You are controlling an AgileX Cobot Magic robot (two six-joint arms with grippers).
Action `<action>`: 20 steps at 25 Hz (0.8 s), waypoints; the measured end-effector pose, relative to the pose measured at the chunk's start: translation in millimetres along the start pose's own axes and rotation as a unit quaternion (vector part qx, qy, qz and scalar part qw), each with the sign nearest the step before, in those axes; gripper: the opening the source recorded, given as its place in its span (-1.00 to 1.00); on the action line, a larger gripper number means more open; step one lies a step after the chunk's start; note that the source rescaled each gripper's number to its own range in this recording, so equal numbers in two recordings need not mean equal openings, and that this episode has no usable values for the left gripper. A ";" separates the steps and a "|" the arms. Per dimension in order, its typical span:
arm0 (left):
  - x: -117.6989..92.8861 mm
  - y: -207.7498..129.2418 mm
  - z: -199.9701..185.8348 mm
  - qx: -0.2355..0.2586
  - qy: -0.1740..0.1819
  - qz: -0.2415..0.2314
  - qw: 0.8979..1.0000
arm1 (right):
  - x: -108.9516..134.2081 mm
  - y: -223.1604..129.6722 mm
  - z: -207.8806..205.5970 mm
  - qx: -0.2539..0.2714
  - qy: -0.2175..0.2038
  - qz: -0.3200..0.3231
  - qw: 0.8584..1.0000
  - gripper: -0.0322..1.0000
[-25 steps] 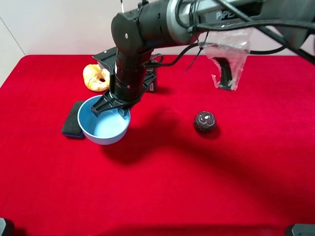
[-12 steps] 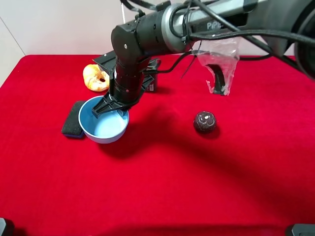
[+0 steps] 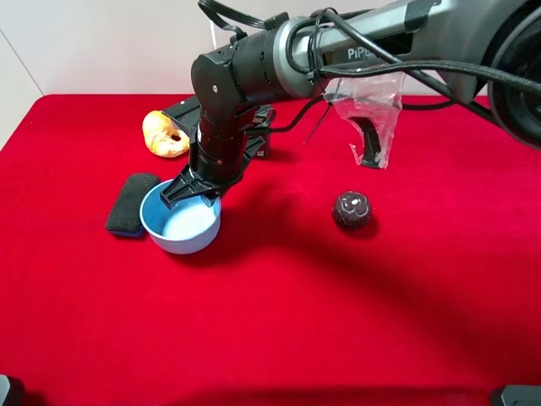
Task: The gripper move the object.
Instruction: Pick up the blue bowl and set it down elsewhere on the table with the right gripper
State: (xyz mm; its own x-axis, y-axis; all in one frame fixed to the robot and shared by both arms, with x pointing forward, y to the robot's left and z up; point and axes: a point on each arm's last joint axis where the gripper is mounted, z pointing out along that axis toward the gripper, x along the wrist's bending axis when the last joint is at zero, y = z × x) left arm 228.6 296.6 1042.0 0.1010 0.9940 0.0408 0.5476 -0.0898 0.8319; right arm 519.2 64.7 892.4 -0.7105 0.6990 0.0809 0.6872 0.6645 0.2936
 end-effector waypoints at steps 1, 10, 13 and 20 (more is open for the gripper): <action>0.0 0.0 0.0 0.000 0.000 0.000 1.000 | 0.1 0.0 0.0 0.000 0.000 0.000 1.000 -0.19; 0.0 0.0 0.0 0.000 0.000 0.000 1.000 | 0.6 -0.9 -6.4 0.009 0.001 0.002 1.000 0.63; 0.0 0.0 0.0 0.000 0.000 0.000 1.000 | 1.5 1.1 -17.8 0.003 0.002 0.001 1.000 0.63; 0.0 0.0 0.0 0.000 0.000 0.000 1.000 | 3.6 3.8 -51.0 -0.005 0.005 -0.001 1.000 0.73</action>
State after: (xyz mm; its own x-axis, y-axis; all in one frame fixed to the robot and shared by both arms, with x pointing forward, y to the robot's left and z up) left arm 228.6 296.6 1042.0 0.1010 0.9940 0.0408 0.5476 -0.0898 0.8319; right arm 511.6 56.2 942.4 -0.7133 0.6951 0.0897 0.6844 0.6633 0.3028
